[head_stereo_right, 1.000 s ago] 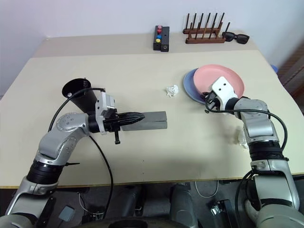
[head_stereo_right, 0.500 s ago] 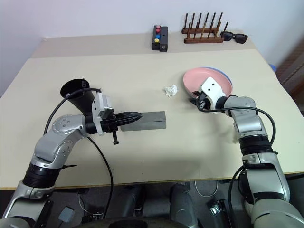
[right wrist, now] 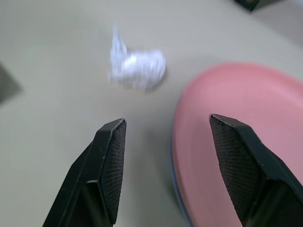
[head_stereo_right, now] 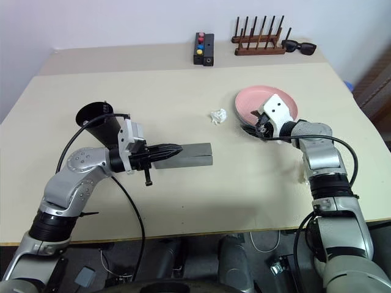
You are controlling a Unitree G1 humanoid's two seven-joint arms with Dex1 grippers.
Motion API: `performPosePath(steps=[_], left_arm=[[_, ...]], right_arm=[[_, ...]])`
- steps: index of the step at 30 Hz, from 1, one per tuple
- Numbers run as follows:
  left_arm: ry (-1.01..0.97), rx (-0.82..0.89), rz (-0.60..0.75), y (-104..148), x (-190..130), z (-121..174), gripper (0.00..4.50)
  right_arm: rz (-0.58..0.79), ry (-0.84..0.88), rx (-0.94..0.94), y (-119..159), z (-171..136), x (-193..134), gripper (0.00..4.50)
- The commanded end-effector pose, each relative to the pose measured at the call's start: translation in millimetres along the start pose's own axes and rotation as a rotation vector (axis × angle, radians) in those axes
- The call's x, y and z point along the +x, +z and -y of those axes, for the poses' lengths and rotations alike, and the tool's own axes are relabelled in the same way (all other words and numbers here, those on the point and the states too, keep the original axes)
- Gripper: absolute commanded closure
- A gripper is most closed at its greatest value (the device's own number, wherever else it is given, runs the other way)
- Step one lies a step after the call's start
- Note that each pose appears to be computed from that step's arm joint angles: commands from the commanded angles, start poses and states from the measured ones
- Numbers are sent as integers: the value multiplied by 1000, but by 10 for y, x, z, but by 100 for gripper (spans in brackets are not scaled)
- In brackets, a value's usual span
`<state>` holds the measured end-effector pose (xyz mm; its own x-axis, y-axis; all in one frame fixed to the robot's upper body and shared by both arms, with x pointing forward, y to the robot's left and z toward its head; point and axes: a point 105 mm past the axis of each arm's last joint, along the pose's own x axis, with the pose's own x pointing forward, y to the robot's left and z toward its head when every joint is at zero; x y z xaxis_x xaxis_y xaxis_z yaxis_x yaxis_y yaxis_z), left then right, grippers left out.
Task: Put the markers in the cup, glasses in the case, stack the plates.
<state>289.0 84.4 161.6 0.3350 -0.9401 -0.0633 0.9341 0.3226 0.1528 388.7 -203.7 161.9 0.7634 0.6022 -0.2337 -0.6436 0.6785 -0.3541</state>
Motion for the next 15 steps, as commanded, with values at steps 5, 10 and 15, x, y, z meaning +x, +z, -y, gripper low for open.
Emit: performPosePath(steps=[5,10,15], left_arm=[[-1,27,18,74,-39,15,450],[9,33,15,66,-45,2,450],[14,39,15,71,-43,-7,450]], right_arm=[[162,13,45,294,-46,-160,167],[147,9,57,237,-61,-171,167],[141,6,51,221,-62,-167,167]])
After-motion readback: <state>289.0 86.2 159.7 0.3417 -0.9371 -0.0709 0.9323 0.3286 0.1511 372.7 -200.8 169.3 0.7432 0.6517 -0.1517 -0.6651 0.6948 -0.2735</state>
